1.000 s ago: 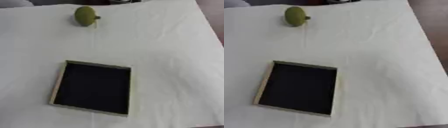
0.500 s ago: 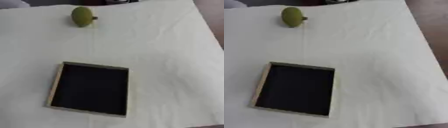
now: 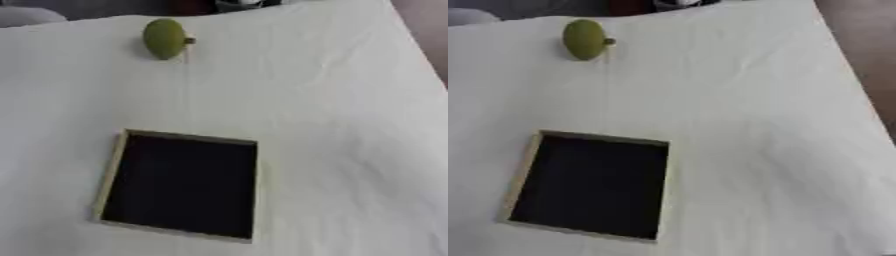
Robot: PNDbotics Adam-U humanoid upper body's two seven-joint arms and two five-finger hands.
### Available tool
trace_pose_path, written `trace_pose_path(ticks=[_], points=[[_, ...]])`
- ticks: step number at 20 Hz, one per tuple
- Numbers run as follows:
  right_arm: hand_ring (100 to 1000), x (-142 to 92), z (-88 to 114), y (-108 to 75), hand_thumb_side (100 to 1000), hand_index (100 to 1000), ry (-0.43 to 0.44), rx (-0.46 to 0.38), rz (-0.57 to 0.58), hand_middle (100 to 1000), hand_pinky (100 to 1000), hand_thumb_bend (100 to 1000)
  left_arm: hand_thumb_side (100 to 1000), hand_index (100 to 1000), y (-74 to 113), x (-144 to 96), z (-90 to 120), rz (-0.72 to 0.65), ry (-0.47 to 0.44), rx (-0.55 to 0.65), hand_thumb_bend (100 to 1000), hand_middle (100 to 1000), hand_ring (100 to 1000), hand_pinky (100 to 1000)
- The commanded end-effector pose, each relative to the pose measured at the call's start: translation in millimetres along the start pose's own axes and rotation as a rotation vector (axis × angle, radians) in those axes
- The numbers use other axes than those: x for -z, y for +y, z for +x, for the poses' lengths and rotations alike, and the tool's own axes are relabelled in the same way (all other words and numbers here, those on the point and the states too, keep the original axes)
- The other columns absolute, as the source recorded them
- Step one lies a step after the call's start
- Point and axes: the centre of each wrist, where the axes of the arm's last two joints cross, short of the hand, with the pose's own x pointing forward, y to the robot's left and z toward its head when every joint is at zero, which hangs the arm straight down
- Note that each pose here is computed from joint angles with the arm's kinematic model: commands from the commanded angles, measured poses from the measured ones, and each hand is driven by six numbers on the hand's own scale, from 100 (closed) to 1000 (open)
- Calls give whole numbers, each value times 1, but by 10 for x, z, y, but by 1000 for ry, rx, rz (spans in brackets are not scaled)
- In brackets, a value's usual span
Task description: Pick up objects on the table and place them in the box.
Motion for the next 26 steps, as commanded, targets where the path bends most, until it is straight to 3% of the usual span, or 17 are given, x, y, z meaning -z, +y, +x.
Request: trace_pose_path(ticks=[1,10,17,26], points=[[795,102,39,9,160,805,-52,31,-13,734,834,100,541,922,101,103,24,-19,-6,46,100,906,794,831],[799,98,43,78,178,805,-22,76,-18,734,836,100,529,932,-154,237,76,-85,-19,58,100,905,798,841],[799,115,45,102,184,804,-16,97,-19,733,836,100,518,930,-237,279,101,-123,-34,61,100,900,797,842],[802,216,63,186,194,804,-23,151,-29,734,835,100,497,923,-517,508,234,-188,-32,78,100,895,782,841]])
